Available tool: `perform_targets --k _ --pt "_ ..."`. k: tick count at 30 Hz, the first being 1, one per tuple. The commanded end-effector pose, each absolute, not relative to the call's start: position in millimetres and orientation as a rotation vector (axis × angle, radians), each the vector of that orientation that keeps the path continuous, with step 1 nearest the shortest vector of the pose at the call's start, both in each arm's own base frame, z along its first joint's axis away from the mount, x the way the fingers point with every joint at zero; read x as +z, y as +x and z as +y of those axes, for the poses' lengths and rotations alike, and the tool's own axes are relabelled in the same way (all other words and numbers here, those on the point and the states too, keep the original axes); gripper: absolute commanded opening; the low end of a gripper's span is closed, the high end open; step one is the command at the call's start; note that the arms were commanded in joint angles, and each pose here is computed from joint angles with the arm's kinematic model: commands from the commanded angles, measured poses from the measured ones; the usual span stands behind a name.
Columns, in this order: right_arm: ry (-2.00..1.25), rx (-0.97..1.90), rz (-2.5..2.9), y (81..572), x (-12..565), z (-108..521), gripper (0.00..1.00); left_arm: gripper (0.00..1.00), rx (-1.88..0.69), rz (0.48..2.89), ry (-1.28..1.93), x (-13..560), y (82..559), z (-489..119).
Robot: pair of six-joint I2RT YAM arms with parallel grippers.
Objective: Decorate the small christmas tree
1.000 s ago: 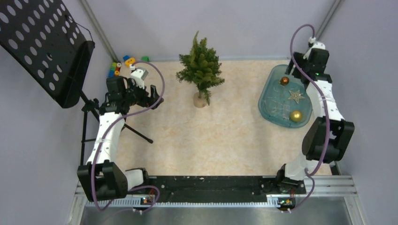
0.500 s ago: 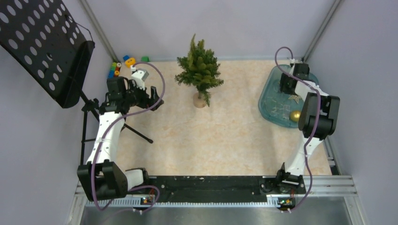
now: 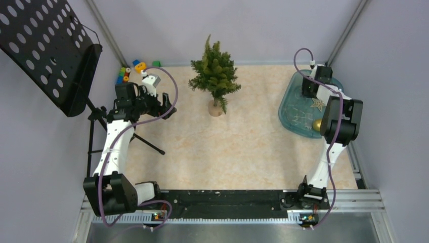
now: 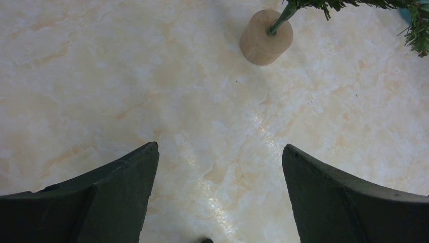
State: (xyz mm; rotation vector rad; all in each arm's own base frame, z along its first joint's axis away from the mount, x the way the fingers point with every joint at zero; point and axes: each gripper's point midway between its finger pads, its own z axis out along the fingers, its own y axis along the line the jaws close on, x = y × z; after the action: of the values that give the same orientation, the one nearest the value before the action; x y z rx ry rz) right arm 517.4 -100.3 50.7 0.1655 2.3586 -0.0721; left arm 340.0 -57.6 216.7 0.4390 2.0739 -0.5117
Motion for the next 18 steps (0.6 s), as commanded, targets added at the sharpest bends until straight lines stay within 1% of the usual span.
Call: perform_targets --k 1,5,7,8,18 --pt "0.113 -0.048 2.274 542 75 -102 0.44 0.96 -0.499 2.015 0.478 236 344 -60" --pt "0.094 -0.028 2.283 543 74 -98 0.32 0.96 -0.498 2.013 0.480 236 343 -60" --pt "0.073 -0.013 2.299 540 70 -95 0.25 0.96 -0.494 2.011 0.484 236 343 -60" --pt "0.069 -0.013 2.306 539 68 -96 0.23 0.96 -0.494 2.010 0.486 236 342 -60" --pt "0.050 -0.035 2.364 539 51 -100 0.25 0.96 -0.494 2.002 0.496 238 341 -61"
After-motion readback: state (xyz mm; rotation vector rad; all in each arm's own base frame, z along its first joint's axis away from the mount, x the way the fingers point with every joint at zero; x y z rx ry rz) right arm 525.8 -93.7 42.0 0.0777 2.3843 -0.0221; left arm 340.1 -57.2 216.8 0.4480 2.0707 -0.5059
